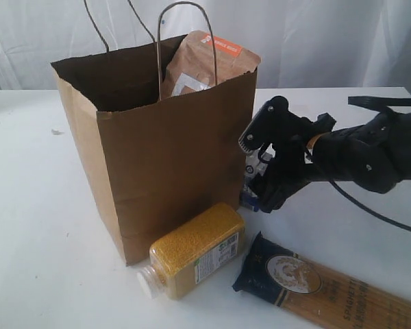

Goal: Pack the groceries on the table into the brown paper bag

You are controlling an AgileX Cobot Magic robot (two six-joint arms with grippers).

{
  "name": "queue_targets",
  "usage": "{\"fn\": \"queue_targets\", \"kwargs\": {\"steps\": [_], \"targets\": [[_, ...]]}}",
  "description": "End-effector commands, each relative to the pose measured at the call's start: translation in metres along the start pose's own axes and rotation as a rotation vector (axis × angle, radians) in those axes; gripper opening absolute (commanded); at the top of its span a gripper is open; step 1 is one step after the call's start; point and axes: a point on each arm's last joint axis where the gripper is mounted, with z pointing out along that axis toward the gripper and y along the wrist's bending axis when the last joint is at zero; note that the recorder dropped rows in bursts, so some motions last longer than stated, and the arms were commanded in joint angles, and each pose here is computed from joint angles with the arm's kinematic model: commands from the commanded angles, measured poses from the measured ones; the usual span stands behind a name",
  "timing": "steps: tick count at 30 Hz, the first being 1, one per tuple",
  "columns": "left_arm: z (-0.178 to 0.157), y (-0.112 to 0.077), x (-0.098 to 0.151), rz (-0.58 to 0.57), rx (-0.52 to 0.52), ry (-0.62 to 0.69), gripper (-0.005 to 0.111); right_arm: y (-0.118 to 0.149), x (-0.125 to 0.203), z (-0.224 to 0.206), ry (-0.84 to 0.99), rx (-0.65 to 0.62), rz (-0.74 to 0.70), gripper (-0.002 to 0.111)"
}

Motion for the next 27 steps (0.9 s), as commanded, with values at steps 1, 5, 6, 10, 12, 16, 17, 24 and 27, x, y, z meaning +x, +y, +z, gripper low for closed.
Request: {"fn": "queue_targets", "kwargs": {"steps": [1,5,6,10,12,16,17,24,27], "targets": [[-0.001,0.0,0.0,0.009,-0.001,-0.012,0.0,-0.004,0.0,0.007,0.015,0.0,-0.04,0.086],[-0.001,0.0,0.0,0.009,-0.001,-0.012,0.0,-0.001,0.003,0.016,0.033,-0.013,-0.059,0.086],[-0.001,0.0,0.0,0.009,-0.001,-0.012,0.0,-0.001,0.004,0.018,0.038,-0.017,-0.061,0.086],[-0.001,0.0,0.0,0.009,-0.001,-0.012,0.0,0.0,0.005,0.02,0.036,-0.018,-0.068,0.084],[-0.001,0.0,0.0,0.009,-0.001,-0.012,0.0,0.0,0.005,0.02,0.036,-0.018,-0.068,0.072],[-0.001,0.0,0.0,0.009,-0.001,-0.012,0.0,0.0,0.006,0.02,0.042,-0.021,-0.065,0.044],[-0.001,0.0,0.0,0.009,-0.001,-0.012,0.0,0.001,0.007,0.02,0.052,-0.024,-0.065,0.038],[-0.001,0.0,0.0,0.009,-0.001,-0.012,0.0,-0.001,0.012,0.002,0.177,-0.051,-0.037,0.012],[-0.001,0.0,0.0,0.009,-0.001,-0.012,0.0,-0.006,0.006,-0.015,0.174,-0.027,0.031,0.008]]}}
